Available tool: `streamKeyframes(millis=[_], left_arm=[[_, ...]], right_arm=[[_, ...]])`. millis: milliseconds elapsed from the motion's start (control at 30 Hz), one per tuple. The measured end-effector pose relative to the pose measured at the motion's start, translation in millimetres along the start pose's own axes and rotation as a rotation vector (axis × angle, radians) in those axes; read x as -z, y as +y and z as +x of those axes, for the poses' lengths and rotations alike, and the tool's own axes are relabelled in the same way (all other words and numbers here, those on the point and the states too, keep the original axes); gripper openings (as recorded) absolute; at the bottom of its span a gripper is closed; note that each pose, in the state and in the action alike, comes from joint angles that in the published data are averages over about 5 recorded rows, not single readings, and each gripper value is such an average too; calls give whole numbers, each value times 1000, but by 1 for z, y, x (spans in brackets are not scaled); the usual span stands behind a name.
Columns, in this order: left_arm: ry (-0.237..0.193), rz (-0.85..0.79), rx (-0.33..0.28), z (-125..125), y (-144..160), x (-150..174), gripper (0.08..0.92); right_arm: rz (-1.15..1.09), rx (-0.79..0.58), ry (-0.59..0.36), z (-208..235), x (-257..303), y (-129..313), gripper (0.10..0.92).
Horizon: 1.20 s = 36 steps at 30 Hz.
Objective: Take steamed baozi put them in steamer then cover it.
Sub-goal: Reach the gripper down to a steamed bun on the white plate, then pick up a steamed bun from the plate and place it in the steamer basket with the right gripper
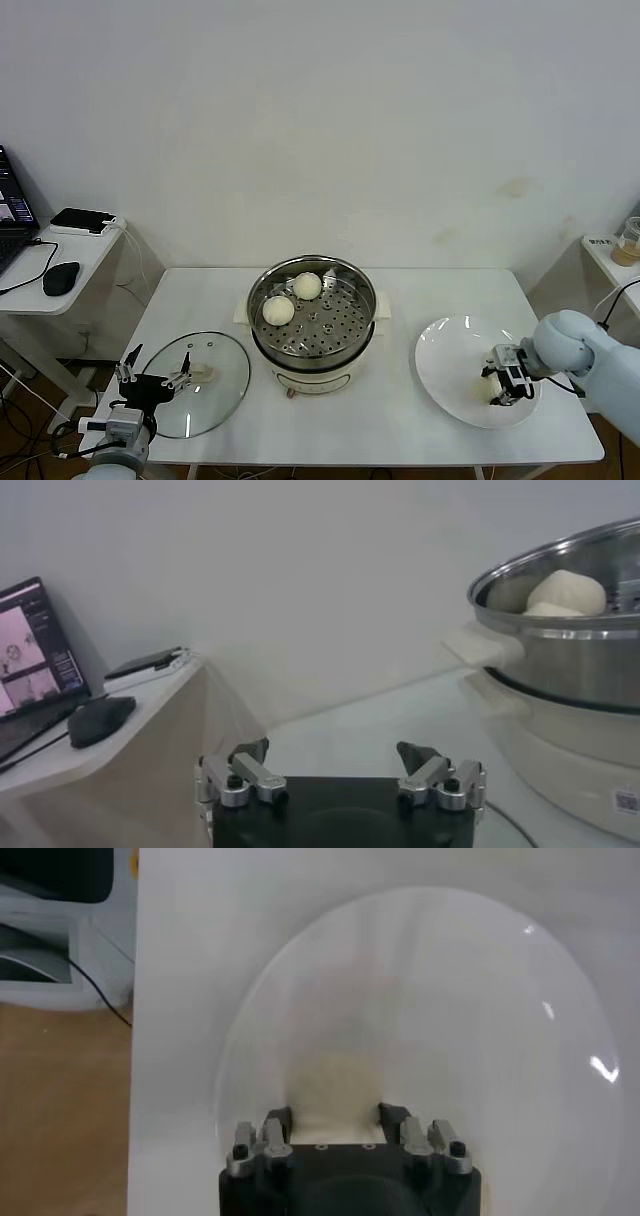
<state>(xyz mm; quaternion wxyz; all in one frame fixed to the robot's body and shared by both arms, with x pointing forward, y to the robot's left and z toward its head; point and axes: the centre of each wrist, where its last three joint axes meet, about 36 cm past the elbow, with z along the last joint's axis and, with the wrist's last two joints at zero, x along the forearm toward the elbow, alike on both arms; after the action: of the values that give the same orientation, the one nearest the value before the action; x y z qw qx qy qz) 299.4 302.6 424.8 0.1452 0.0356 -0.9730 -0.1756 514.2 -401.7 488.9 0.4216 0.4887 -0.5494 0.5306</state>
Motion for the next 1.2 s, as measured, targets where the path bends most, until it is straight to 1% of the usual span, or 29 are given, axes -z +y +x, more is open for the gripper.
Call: streamKeyframes(millis=[200,433,567,733,933,1200], left_arm=[[-5,2,-2,2,0,2,823],[-11,2,2,4,2,4,823],[-14,3,5,5,3,5,823],[-11,2,13,6,6,4,823],[-6,0,23,8,10,3,823],[-9,-1,38,13,13,5,823]], right_arm=[[-11,-52,-27,38,2,-26,577],[-3,-156,-82,94,19,-66,577],[32,-210,-123,123,45,-91,577],[112,-259,-182,148,93,-116,580],[237,-277,-258,157,160,-132,585],[379,-252,-339,139,231,-137,580]])
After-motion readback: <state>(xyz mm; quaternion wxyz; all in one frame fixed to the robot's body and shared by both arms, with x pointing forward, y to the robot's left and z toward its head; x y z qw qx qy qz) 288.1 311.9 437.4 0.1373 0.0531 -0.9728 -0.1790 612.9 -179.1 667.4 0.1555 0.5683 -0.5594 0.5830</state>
